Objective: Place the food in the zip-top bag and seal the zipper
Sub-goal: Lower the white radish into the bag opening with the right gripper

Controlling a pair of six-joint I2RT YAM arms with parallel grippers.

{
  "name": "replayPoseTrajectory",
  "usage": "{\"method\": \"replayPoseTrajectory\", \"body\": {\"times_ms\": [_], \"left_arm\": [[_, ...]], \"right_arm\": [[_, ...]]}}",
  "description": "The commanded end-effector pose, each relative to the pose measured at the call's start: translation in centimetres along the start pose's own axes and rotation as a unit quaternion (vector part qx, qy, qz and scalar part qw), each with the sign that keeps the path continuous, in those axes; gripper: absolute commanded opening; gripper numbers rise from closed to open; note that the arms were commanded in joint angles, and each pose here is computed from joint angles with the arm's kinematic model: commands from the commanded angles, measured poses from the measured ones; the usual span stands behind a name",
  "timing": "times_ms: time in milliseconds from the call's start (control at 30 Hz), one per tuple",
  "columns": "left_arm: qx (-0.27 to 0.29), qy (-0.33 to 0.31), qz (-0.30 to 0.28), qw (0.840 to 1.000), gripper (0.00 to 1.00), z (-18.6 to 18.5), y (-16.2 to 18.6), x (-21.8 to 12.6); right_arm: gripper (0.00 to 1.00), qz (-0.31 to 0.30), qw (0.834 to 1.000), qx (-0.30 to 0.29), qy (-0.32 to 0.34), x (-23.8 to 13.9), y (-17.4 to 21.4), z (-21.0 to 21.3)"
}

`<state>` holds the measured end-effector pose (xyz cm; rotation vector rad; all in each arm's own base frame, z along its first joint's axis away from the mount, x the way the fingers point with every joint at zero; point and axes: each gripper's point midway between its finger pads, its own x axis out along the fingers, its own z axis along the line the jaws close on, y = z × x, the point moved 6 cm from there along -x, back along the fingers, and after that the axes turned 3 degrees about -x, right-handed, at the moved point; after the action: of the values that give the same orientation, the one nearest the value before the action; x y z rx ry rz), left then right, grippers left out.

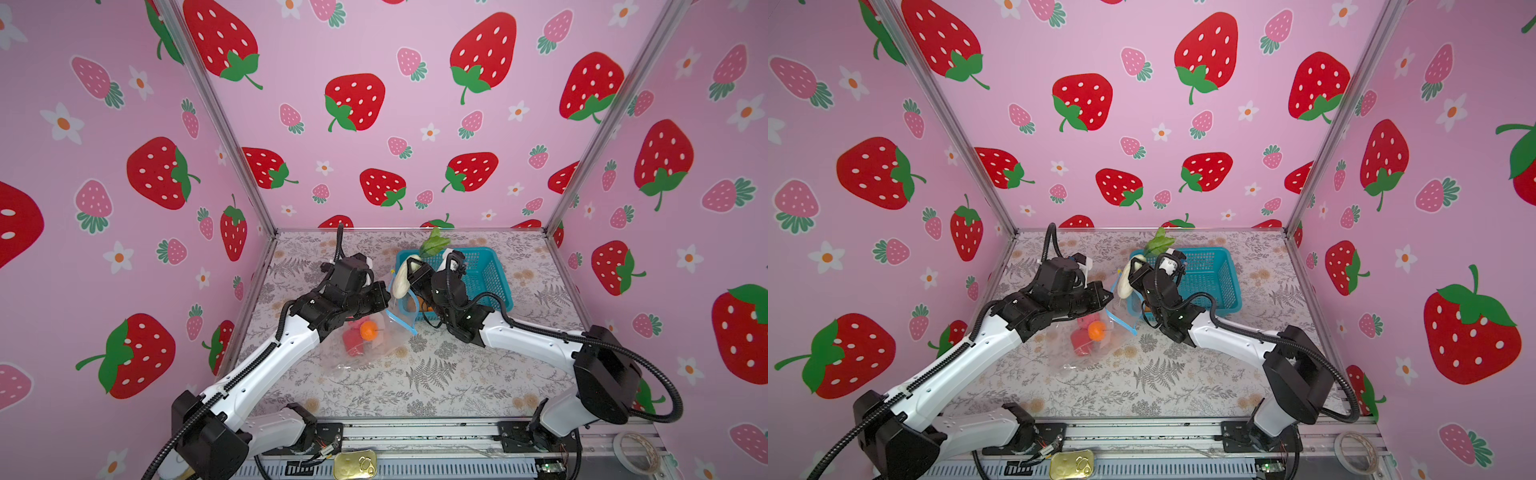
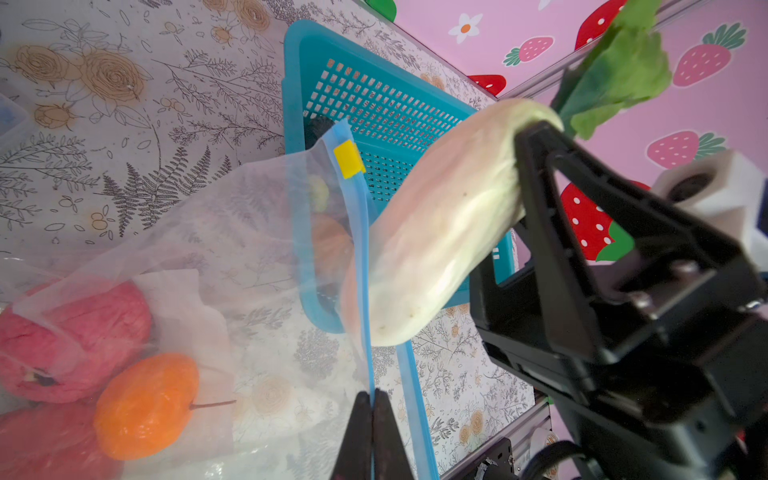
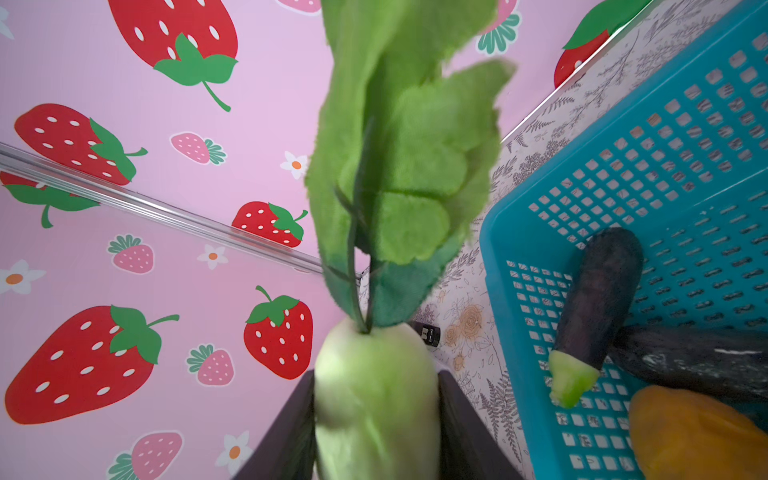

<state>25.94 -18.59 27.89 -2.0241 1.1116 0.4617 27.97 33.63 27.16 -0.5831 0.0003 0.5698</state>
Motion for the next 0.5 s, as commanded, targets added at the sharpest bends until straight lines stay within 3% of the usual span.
{"method": "replayPoseTrajectory", "body": {"times_ms": [0, 467], "left_arm": [[0.001, 0.014, -0.019, 1.0, 0.0, -0.5, -0.6, -0.8], [0.002, 0.017, -0.02, 1.0, 0.0, -0.5, -0.6, -0.7]], "right_arm": [[0.27, 0.006, 0.999, 0.03, -0.033, 0.1, 0.4, 2.1], [0.37, 0.03, 0.999, 0.018, -0.032, 0.2, 2.8, 2.4]]}}
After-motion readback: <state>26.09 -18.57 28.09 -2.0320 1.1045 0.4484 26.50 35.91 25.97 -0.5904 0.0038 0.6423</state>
